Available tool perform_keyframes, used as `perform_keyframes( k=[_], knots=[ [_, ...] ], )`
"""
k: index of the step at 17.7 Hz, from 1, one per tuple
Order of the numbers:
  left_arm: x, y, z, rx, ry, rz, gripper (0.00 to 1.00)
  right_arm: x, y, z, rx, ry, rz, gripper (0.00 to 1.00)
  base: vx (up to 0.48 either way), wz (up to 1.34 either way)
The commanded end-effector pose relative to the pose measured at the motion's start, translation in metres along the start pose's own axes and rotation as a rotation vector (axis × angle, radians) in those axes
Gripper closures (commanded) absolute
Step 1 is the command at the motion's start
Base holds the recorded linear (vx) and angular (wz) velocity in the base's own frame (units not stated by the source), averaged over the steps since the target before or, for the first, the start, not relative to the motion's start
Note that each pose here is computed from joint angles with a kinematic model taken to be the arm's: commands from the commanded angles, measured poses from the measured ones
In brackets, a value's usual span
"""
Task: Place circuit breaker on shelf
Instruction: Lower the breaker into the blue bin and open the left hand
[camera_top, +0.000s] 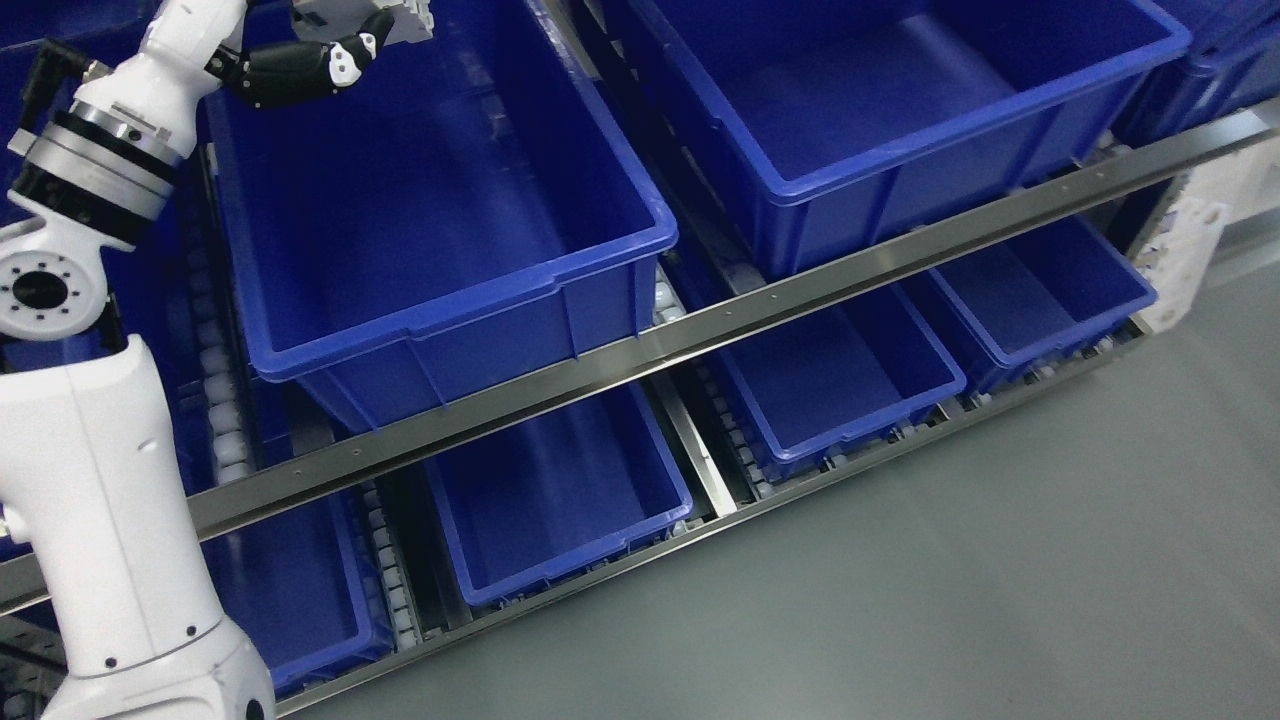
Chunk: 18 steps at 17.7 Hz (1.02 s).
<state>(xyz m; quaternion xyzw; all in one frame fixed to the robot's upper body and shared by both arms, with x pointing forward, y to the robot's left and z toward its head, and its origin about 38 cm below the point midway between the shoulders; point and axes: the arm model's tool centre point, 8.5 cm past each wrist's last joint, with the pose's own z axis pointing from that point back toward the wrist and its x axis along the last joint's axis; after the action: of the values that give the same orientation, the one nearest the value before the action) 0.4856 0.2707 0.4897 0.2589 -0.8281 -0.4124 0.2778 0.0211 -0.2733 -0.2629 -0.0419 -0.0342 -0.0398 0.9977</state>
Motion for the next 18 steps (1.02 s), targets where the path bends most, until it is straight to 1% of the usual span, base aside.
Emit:
perform_keyframes(
  k=[1,2,4,7,9,12,15,18],
  knots=[
    [-0.041,-0.086,-0.062,-0.352,0.14,0.04,0.85,0.001,-0.012,0.0,-0.023,-0.003,0.002,0.0,0.143,0.42],
    [-0.044,-0.099,-0.068,-0.386,0.158,0.057,0.85,0.001,-0.012,0.0,-0.023,-0.003,0.002,0.0,0.117,0.3],
    [-0.042,-0.128,-0.082,-0.444,0.178,0.099,0.85,0.001,-0.012,0.0,-0.023,-0.003,0.002,0.0,0.112,0.26],
    [-0.051,-0.163,-0.081,-0.529,0.233,0.136,0.85,0.001,-0.012,0.0,-0.023,-0.003,0.002,0.0,0.1,0.14],
    [-0.06,-0.182,-0.074,-0.586,0.277,0.138,0.85,0.001,-0.012,0.0,-0.023,-0.003,0.002,0.0,0.069,0.05],
    [-0.064,-0.195,-0.069,-0.626,0.296,0.134,0.84,0.001,-0.012,0.0,-0.023,-0.003,0.002,0.0,0.053,0.0],
    [-0.069,-0.194,-0.07,-0.618,0.321,0.135,0.83,0.001,-0.012,0.0,-0.023,-0.003,0.002,0.0,0.036,-0.05],
    [-0.081,-0.197,-0.06,-0.618,0.36,0.15,0.82,0.001,-0.012,0.0,-0.023,-0.003,0.002,0.0,0.023,-0.03]
  ],
)
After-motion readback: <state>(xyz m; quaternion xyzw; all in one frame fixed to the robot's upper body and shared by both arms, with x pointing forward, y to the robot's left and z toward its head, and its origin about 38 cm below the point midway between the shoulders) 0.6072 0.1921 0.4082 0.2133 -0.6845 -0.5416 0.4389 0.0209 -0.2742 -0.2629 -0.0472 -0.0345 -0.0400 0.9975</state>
